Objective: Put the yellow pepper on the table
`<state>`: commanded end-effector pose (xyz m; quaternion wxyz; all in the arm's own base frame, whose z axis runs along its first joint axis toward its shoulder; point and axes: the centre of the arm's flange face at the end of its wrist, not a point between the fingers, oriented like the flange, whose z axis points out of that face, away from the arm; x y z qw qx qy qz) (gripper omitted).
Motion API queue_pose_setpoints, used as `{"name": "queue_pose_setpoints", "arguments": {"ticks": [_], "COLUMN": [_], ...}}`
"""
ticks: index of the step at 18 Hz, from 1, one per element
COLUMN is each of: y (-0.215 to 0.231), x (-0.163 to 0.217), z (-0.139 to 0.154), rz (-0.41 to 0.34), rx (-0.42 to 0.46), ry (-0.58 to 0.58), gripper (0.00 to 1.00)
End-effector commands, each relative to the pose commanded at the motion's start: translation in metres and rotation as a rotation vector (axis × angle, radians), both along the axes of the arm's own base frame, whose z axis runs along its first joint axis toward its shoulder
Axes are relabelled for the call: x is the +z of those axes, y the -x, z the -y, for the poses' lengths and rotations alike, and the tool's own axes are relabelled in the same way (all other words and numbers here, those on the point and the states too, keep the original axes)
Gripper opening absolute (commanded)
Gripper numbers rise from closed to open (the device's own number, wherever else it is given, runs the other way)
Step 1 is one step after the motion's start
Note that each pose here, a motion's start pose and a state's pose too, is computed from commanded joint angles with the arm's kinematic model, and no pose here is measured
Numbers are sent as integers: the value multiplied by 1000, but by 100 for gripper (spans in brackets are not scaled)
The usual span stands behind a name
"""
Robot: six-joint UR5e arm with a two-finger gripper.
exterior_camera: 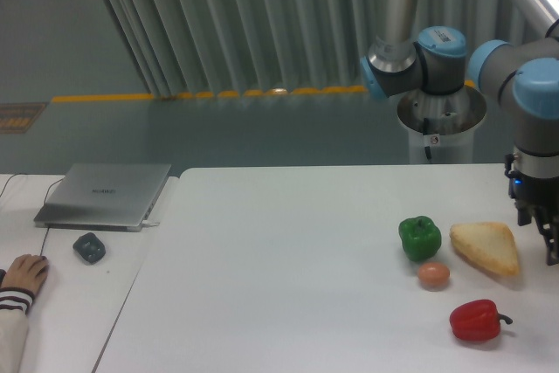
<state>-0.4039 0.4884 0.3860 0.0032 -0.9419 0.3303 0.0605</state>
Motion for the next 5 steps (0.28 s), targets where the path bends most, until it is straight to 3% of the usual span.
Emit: {"name": "queue_pose_setpoints", "arguments": {"ticks": [5], "y": [-7], "x": [4], "z": [-3], "rz": [-3], "rx": [3], "ry": [-7], "gripper": [100]}}
